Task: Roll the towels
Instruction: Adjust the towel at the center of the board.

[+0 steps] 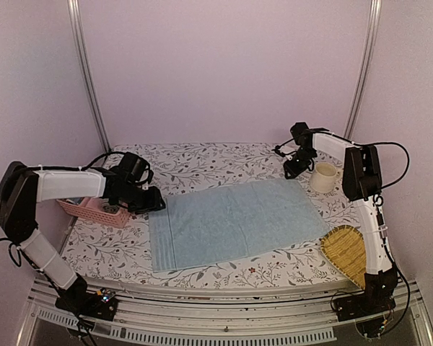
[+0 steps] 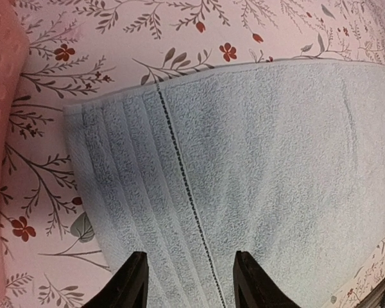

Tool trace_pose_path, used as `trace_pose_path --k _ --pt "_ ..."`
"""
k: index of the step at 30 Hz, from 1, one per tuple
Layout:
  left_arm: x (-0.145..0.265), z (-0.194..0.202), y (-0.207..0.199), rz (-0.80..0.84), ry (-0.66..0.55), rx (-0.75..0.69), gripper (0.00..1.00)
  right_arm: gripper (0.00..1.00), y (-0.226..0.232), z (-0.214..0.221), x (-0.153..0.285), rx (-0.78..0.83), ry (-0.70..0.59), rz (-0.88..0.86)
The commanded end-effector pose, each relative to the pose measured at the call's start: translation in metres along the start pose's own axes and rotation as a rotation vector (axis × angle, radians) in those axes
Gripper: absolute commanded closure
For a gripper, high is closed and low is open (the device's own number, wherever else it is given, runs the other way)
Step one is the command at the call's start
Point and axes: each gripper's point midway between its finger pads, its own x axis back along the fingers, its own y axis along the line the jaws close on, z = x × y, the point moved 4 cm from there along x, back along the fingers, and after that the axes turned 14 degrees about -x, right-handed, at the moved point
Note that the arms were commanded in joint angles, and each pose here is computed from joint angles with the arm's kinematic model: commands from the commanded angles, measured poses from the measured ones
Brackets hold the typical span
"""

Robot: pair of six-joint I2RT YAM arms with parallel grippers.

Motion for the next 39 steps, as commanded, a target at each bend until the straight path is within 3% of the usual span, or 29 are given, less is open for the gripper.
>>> trace_pose_path --k 1,6,10,14,24,31,39 --pt "0.006 -0.004 0.001 0.007 -0.027 0.005 0.53 0.64 -0.001 0.027 -0.031 -0.042 0.104 -0.036" --pt "0.003 0.002 0.008 -0.033 -0.015 0.027 0.53 0.78 -0.001 0.026 -0.024 -0.068 0.094 -0.090" --pt "0.002 0.005 0.022 -0.090 -0.017 0.076 0.53 0.91 -0.004 0.008 -0.001 -0.069 0.011 -0.095" --pt "-0.001 0.000 0.035 -0.135 -0.032 0.115 0.54 0.92 -0.007 -0.004 0.016 -0.064 -0.059 -0.075" --pt "-0.016 -0.031 0.043 -0.185 -0.075 0.137 0.55 0.91 -0.001 0.007 0.008 -0.062 -0.021 -0.110" --pt "-0.029 -0.048 0.058 -0.320 -0.102 0.151 0.54 0.91 0.003 0.009 0.009 -0.062 -0.017 -0.132" --pt "-0.054 -0.052 0.065 -0.369 -0.055 0.126 0.59 0.91 0.007 0.015 0.004 -0.066 0.003 -0.159"
